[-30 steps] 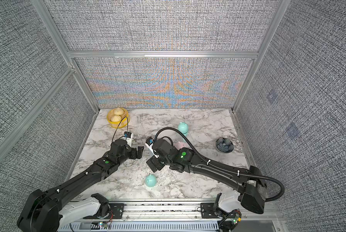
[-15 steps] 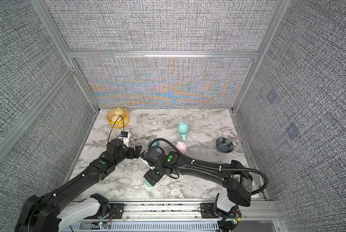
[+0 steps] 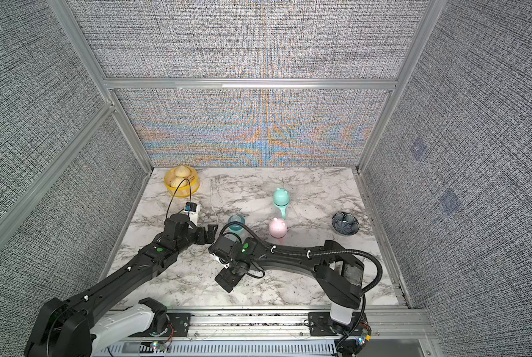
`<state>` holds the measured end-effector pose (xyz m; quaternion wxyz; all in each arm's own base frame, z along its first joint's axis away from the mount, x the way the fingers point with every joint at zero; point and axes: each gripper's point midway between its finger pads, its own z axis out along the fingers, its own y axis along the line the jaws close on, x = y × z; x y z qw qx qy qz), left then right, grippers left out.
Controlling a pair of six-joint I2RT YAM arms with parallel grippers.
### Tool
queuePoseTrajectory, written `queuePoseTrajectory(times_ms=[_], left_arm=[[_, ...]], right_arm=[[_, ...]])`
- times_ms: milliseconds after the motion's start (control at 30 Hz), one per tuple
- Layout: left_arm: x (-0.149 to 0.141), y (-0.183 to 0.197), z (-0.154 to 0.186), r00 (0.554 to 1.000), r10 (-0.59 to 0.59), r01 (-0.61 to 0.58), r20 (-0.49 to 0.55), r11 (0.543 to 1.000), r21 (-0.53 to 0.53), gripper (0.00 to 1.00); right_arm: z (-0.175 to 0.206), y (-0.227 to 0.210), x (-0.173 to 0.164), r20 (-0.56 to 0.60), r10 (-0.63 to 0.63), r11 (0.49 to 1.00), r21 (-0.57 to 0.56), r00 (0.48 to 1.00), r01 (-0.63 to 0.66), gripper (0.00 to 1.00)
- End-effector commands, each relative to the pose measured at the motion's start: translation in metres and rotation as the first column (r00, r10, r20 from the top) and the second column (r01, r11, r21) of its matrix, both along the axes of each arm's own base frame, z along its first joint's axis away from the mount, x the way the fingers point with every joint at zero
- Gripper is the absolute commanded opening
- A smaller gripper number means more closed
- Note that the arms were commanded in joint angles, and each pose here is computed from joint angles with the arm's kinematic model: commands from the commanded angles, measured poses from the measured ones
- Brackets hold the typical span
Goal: Assemble the baby bottles
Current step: Pick up the lid from the center of the board.
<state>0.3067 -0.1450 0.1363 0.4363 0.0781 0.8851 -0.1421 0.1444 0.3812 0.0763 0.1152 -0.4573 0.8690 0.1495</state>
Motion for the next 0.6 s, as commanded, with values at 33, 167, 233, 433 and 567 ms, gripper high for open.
queuePoseTrajectory(times_ms=[33,167,233,433,567], left_arm=[[0.001,0.006,0.004,1.0,0.023,-0.023,0.014,1.0,0.009,1.0],[0.001,0.011,0.004,0.999,0.037,-0.038,0.017,0.999,0.013,1.0],[0.001,0.01,0.003,0.999,0.036,-0.036,0.014,0.999,0.015,1.0],[0.002,0.013,0.002,0.999,0.046,-0.047,0.009,0.998,0.03,1.0],[0.003,0.013,0.002,0.999,0.045,-0.045,0.008,0.999,0.028,1.0]], right_arm=[[-0.01,0.011,0.009,0.048,0.001,1.0,0.018,0.999,-0.002,0.89],[-0.026,0.012,0.01,0.054,0.007,1.0,-0.011,0.999,-0.006,0.87],[-0.031,0.012,0.009,0.054,0.009,1.0,-0.019,0.999,-0.008,0.86],[-0.044,0.011,0.007,0.06,0.01,0.999,-0.05,0.998,-0.007,0.83],[-0.047,0.011,0.007,0.067,0.011,0.998,-0.065,0.998,-0.007,0.8]])
